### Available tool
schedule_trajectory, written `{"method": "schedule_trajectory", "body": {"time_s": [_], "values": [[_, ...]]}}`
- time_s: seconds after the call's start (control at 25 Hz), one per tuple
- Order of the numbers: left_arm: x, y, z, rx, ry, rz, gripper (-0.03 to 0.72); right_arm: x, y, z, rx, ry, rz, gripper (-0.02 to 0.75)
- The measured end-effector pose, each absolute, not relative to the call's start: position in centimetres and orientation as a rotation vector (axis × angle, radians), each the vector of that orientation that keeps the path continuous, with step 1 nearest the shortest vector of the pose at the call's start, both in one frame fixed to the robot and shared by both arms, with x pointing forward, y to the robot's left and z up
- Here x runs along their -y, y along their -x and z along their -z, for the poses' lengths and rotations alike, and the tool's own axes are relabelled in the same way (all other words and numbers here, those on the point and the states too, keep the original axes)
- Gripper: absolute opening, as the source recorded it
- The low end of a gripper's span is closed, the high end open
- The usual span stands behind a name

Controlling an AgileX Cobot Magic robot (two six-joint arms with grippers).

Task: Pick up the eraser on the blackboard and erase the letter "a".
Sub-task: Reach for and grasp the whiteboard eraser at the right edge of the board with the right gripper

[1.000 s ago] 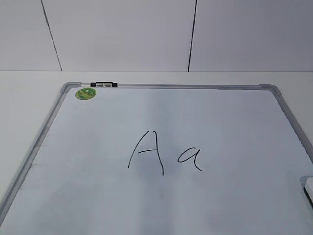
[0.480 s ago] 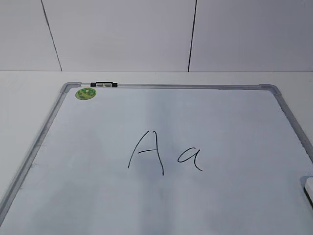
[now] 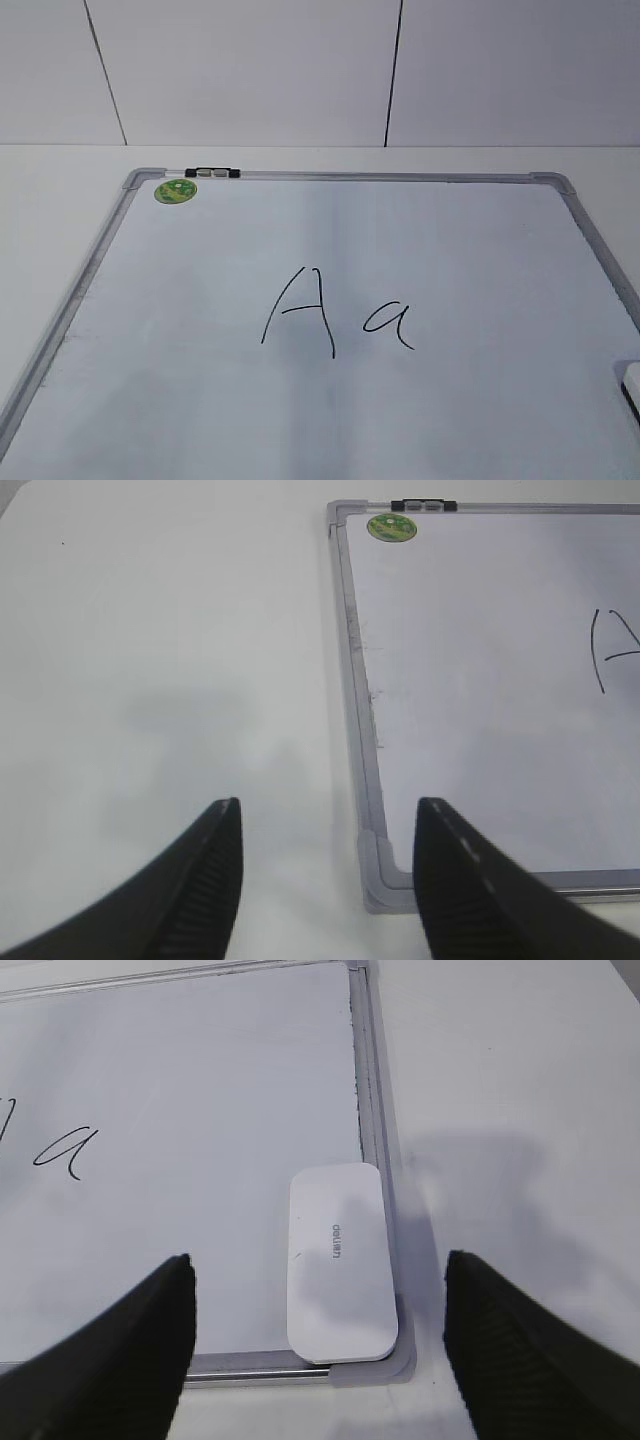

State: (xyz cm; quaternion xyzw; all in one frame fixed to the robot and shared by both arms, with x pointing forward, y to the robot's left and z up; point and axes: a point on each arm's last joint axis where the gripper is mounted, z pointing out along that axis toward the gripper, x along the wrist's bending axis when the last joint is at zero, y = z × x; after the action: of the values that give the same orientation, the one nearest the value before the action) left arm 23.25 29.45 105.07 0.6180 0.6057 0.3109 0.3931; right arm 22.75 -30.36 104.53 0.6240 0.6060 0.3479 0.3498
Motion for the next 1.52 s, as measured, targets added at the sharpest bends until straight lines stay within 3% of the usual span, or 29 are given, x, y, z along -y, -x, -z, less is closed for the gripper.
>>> {"method": "schedule_trajectory", "body": {"time_s": [0.68,1.52], "values": [[-29.4,-23.2,-105.1,-1.536,-1.568,-0.787,0.414,30.4,-22.8,-104.5,-1.572,-1.619,-0.894,0.592],[-29.1,-23.2,-105.1,-1.523,-1.559,-0.748,0.414,30.1,-30.5,-105.1,-1.851,-1.882,-0.558,0.592]]}}
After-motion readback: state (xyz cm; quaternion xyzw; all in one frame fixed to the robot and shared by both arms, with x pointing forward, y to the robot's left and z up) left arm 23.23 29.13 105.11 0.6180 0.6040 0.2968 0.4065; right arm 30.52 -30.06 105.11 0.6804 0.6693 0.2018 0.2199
